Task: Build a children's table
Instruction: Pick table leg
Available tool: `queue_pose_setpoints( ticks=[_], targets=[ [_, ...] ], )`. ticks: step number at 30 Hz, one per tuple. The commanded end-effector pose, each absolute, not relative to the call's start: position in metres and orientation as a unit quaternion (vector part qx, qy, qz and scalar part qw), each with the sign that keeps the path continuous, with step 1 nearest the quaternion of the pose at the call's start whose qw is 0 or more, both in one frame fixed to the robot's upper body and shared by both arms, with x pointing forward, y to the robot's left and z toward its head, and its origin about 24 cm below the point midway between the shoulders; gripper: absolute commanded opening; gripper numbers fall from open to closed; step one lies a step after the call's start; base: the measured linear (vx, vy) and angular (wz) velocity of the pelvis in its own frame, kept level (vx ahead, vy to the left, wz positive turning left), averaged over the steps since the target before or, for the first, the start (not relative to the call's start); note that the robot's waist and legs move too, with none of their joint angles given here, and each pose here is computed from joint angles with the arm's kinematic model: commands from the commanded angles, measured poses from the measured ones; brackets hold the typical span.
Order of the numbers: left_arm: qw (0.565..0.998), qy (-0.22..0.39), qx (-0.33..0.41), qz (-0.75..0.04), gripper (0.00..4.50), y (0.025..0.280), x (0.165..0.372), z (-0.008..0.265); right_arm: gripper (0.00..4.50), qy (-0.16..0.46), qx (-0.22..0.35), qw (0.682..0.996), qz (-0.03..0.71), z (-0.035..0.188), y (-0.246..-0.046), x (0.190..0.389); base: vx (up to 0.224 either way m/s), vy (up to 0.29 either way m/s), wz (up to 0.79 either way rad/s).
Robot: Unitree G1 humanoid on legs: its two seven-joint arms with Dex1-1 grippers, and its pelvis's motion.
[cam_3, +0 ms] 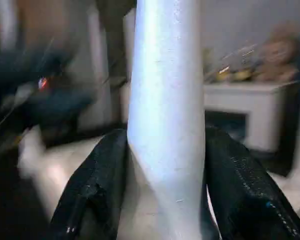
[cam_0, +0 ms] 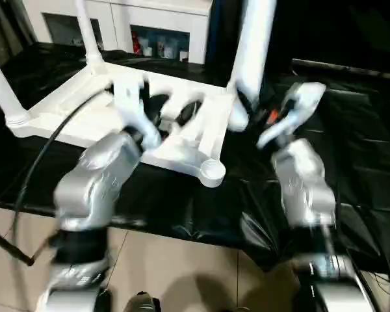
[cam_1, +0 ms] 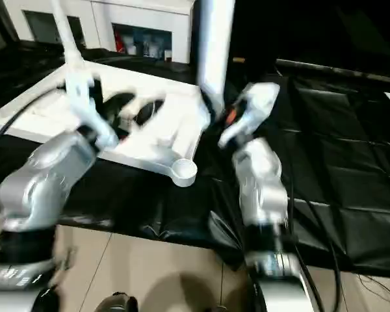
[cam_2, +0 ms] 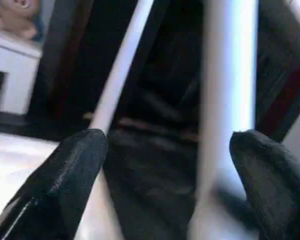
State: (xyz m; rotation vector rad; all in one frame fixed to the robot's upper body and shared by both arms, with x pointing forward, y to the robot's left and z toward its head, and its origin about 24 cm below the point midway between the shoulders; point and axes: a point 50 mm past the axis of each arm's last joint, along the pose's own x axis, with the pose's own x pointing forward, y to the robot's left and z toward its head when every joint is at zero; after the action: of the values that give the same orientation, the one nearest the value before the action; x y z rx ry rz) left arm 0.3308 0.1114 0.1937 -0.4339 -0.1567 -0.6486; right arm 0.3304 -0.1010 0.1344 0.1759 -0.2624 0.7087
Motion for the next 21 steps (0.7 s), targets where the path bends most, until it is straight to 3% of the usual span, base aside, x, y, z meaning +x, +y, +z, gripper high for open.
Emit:
queue_pose_setpoints(
  ticks=[1,3,9,14,21],
  targets=[
    [0.905,-0.092,-0.254,-0.328,4.5,0.11,0.332,0.199,1.91,-0.136,0.059,0.916,0.372,0.142,-0.096,0.326,0.0,0.0,0.0],
    [0.891,-0.096,-0.294,-0.333,4.5,0.107,0.333,0.201,1.91,-0.127,0.035,0.91,0.393,0.138,-0.09,0.323,0.0,0.0,0.0],
    [0.885,-0.077,-0.315,-0.334,4.5,0.102,0.334,0.196,1.91,-0.121,0.0,0.903,0.411,0.135,-0.079,0.319,0.0,0.0,0.0],
    [0.899,-0.063,-0.34,-0.269,4.5,0.109,0.343,0.194,1.91,-0.112,-0.047,0.909,0.398,0.135,-0.074,0.322,0.0,0.0,0.0],
    [0.907,-0.061,-0.352,-0.225,3.94,0.119,0.346,0.196,1.91,-0.093,-0.108,0.912,0.384,0.131,-0.068,0.326,0.0,0.0,0.0]
  ],
)
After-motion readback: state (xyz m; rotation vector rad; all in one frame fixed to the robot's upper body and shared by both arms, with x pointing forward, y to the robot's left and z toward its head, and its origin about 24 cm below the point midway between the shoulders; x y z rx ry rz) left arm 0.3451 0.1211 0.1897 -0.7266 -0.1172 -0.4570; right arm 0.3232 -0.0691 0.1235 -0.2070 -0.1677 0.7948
